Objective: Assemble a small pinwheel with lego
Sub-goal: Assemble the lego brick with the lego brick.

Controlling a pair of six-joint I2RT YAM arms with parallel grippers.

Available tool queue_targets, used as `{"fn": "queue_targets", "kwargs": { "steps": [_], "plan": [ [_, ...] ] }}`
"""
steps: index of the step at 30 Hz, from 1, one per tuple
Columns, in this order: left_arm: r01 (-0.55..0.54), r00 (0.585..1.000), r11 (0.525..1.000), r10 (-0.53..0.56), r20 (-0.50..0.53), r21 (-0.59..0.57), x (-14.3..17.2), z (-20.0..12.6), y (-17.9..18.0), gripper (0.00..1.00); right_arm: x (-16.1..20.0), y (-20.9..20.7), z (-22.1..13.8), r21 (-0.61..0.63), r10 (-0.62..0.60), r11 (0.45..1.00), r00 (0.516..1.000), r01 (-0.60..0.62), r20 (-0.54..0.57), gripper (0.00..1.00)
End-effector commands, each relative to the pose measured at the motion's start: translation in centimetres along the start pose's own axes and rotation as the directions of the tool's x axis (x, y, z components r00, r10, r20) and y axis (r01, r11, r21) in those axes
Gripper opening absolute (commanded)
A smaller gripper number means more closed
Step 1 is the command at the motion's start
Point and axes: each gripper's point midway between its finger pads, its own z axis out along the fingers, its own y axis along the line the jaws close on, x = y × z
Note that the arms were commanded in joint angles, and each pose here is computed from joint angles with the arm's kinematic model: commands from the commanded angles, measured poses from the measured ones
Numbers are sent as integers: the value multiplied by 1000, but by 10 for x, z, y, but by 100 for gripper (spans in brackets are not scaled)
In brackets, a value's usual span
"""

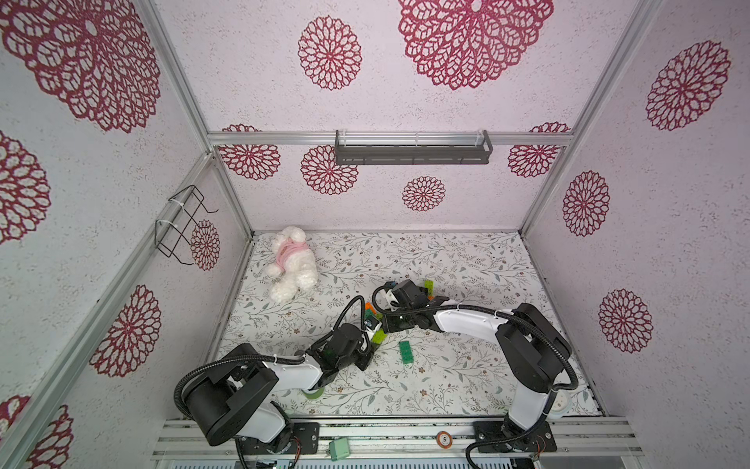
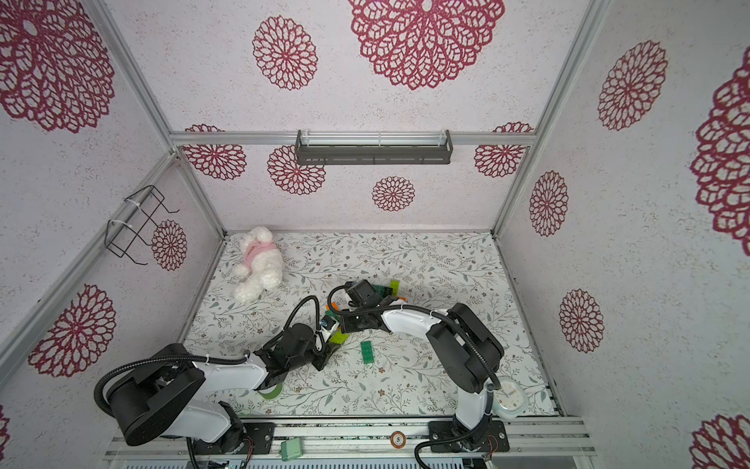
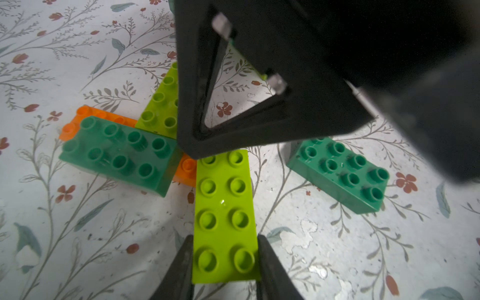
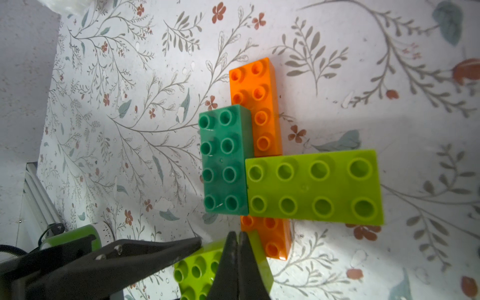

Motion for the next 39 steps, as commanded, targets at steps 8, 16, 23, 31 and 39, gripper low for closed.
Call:
{"fn": "queue_targets", "kwargs": {
  "steps": [8,16,23,31,39],
  "plan": [
    [73,992,996,-68,106,-47,-12,-26,21,15,-26,9,-41,-12,-10,1000,994,11,108,0],
    [74,995,996,-70,65,-59,-5,-16,22,14,-25,6,-43,0,-4,1000,994,4,113,0],
    [123,992,987,-119,44,-100,6,-25,29,13,-19,0,-46,10,7,1000,994,-8,108,0],
    [183,983,974,-184,5,-136,25,-30,23,13,-20,-1,-46,5,9,1000,994,-10,108,0],
    [129,991,986,-132,-26,-109,21,-8,16,13,-23,-5,-48,2,16,1000,993,-16,114,0]
  ]
}}
